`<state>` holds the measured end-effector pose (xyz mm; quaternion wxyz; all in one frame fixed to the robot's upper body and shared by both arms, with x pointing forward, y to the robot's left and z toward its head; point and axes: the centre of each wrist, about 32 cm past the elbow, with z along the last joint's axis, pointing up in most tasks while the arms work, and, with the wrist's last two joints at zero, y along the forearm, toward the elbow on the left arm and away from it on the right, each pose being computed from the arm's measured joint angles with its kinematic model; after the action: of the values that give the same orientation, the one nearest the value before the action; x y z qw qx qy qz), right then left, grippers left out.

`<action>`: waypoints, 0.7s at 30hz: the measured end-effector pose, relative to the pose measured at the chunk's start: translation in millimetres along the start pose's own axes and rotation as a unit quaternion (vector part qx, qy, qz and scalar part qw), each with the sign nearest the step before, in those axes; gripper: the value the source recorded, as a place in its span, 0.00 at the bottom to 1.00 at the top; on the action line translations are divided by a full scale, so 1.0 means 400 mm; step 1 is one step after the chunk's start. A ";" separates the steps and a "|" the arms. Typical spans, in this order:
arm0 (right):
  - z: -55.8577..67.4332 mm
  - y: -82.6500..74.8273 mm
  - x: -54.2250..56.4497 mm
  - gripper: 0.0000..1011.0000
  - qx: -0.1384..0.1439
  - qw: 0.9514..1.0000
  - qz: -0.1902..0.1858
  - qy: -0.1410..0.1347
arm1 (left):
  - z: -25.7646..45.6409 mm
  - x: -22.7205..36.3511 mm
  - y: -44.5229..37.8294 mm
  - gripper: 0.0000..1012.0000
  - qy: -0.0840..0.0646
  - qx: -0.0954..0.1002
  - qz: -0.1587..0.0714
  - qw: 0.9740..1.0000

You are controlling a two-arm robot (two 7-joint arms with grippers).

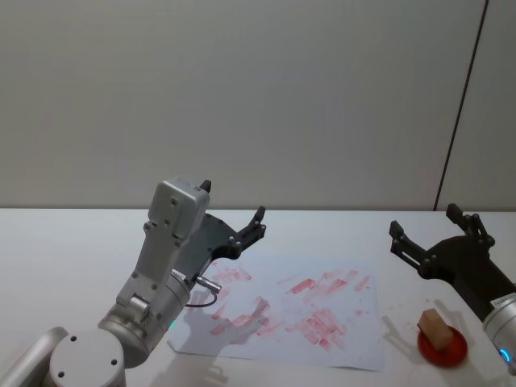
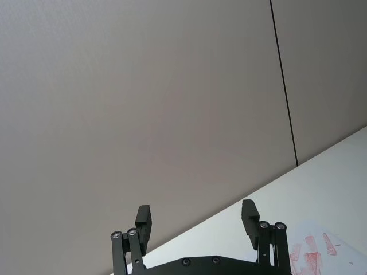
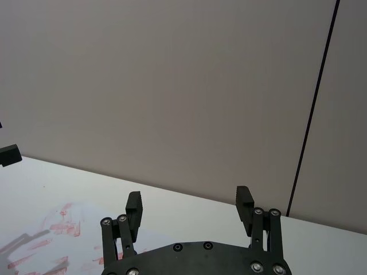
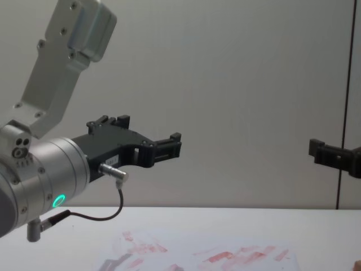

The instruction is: Use the one hand to pick up the stamp and affix it onto the A4 paper.

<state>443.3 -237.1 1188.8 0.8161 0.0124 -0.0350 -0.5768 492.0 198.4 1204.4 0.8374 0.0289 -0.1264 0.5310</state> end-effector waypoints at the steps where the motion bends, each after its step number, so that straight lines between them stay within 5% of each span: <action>1: 0.000 0.000 0.000 0.99 0.000 1.000 0.000 0.000 | 0.000 0.000 0.000 0.99 0.000 0.000 0.000 1.000; 21: 0.000 0.000 0.000 0.99 0.000 1.000 0.000 0.000 | 0.000 0.000 0.000 0.99 0.000 0.000 0.000 1.000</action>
<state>443.3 -237.1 1188.7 0.8162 0.0122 -0.0351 -0.5766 492.0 198.4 1204.4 0.8374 0.0289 -0.1265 0.5311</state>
